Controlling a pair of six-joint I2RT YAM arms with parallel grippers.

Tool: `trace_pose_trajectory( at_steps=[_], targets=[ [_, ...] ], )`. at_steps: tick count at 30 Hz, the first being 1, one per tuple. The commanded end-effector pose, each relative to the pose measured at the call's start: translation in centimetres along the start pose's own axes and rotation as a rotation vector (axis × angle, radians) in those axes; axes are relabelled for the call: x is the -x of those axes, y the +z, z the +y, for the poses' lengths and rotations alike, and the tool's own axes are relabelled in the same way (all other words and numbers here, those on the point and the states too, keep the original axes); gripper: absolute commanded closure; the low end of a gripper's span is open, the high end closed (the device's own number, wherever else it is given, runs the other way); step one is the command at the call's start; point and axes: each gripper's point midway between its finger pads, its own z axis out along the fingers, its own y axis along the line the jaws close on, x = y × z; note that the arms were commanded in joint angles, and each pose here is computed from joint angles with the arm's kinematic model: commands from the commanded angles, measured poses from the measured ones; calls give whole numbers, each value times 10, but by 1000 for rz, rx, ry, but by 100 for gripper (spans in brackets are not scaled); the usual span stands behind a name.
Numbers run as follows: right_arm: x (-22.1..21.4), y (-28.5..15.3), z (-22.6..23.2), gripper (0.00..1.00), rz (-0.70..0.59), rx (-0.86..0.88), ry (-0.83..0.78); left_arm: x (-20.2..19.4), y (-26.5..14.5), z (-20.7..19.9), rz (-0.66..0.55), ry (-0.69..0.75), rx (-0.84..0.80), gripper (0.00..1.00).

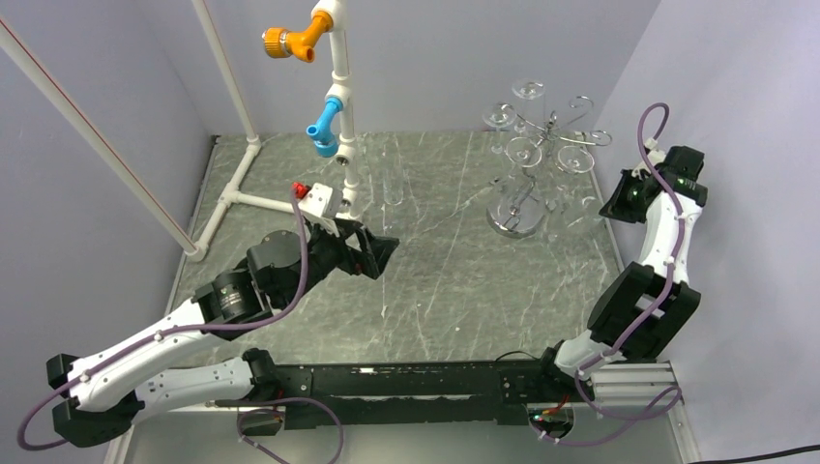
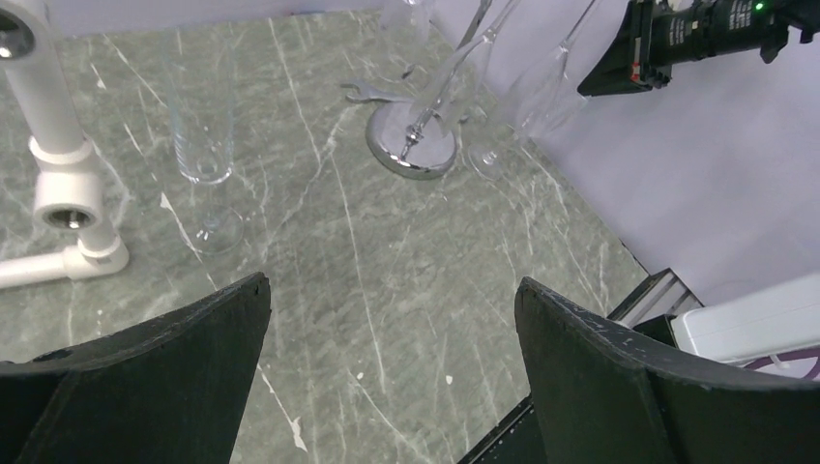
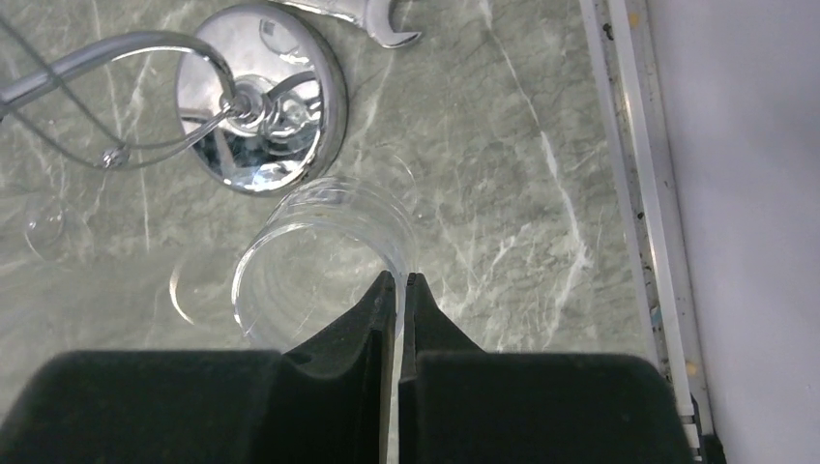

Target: Place the wine glass upside down on the wine glass rack

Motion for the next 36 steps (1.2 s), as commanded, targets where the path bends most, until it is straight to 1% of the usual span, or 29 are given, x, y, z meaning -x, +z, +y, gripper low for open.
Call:
trace_pose_trajectory(
  at_steps=[1,8,10,11,18,24,28,34,36],
  targets=[
    [-8,-29,20,100,-31,77,-60,-1,2,-8,-29,-115,-54,1],
    [-51,-48,41,100,8,168,-83,-30,20,-16,1,-305,-107,1],
    [-57,-54,47,100,5,189,-92,-43,26,-15,24,-353,-104,1],
    [-59,-57,50,100,2,202,-95,-44,30,-17,15,-373,-118,1],
    [-63,-79,75,100,-45,307,-144,-66,46,-10,24,-459,-122,1],
    [-79,-91,93,100,-26,402,-176,-79,64,-6,32,-523,-113,1],
    [-89,-100,108,100,-12,488,-197,-90,78,-12,74,-566,-124,1],
    [-91,-120,145,100,-39,642,-270,-117,107,-28,181,-629,-167,1],
    [-92,-126,157,100,-49,679,-293,-122,117,-35,211,-627,-189,1]
  ],
)
